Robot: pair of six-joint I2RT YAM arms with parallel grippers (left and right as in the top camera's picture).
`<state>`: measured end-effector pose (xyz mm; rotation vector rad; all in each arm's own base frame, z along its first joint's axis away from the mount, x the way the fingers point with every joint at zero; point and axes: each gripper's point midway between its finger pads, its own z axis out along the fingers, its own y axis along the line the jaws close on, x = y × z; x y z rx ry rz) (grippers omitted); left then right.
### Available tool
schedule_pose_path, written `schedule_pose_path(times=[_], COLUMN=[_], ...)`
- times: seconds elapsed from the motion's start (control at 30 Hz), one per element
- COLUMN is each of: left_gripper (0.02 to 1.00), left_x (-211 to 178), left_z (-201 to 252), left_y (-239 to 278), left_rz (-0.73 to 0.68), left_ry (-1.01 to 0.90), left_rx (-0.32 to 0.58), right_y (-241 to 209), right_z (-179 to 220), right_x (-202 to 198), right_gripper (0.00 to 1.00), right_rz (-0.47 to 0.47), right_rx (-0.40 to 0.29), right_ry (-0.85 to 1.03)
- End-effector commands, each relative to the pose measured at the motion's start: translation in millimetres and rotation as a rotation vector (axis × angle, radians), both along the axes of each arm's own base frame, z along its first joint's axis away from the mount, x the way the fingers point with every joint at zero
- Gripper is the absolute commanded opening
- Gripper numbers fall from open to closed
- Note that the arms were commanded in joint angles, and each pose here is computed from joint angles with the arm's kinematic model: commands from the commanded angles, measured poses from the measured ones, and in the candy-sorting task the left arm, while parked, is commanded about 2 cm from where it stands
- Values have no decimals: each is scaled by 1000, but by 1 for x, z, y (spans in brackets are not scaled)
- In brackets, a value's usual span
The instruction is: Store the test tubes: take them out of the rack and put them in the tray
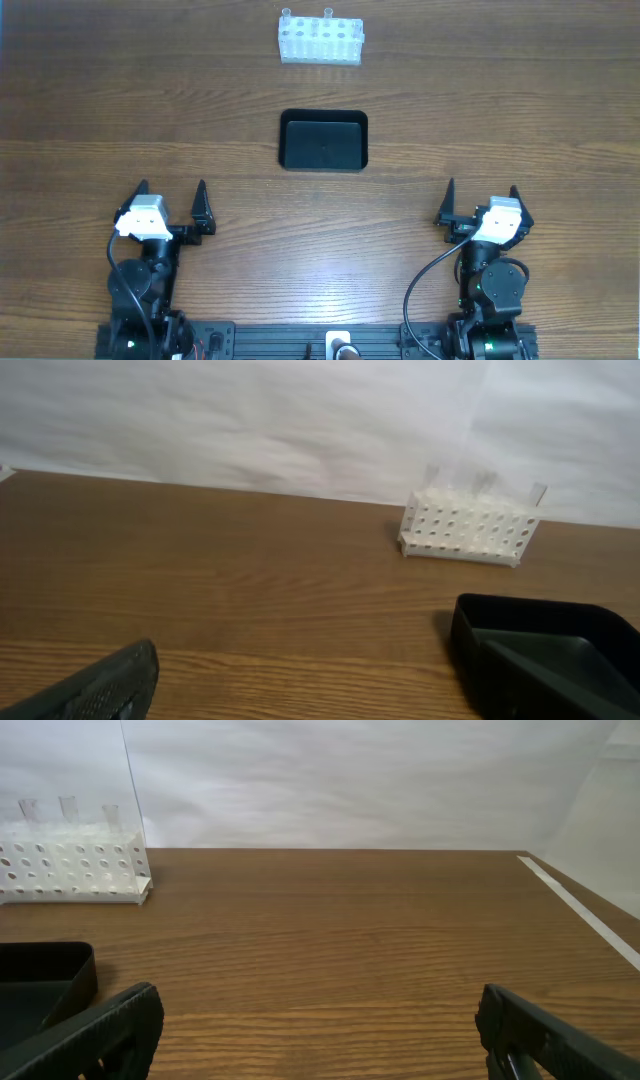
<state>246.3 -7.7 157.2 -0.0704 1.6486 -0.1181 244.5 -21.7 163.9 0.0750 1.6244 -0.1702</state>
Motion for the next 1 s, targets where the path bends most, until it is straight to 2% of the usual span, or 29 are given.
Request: schedule_pose_path(times=[0.03,0.2,0.37,0.5,0.7,0.8,0.83,1.0], left_gripper=[996,996,998,998,998,996,998,1000], left_x=[1,10,41,97,174,210,234,287], left_z=[25,51,65,72,76,71,65,43], left_y=[-9,-16,-18,-26,-57,-77,-90,-115], left_rz=[-34,-59,-59,-81,-140,-158,-163,-167], left_ry=[-104,-197,-156,-33,50,77,101,194], left_rx=[10,20,22,27,32,39,45,65], right_y=[-2,-2,-2,-2,-2,-2,-2,-2], right_z=[-1,-2,-2,-1,-1,-2,-1,-1], right_x=[0,0,0,0,0,0,0,0], right_gripper=[993,991,993,991,993,991,993,991], right_rz=[-13,-13,-13,-13,-13,-13,-13,-13], right_rx=[2,2,2,2,2,2,2,2], right_ry=[-3,-2,-2,-3,-3,-2,-3,-3])
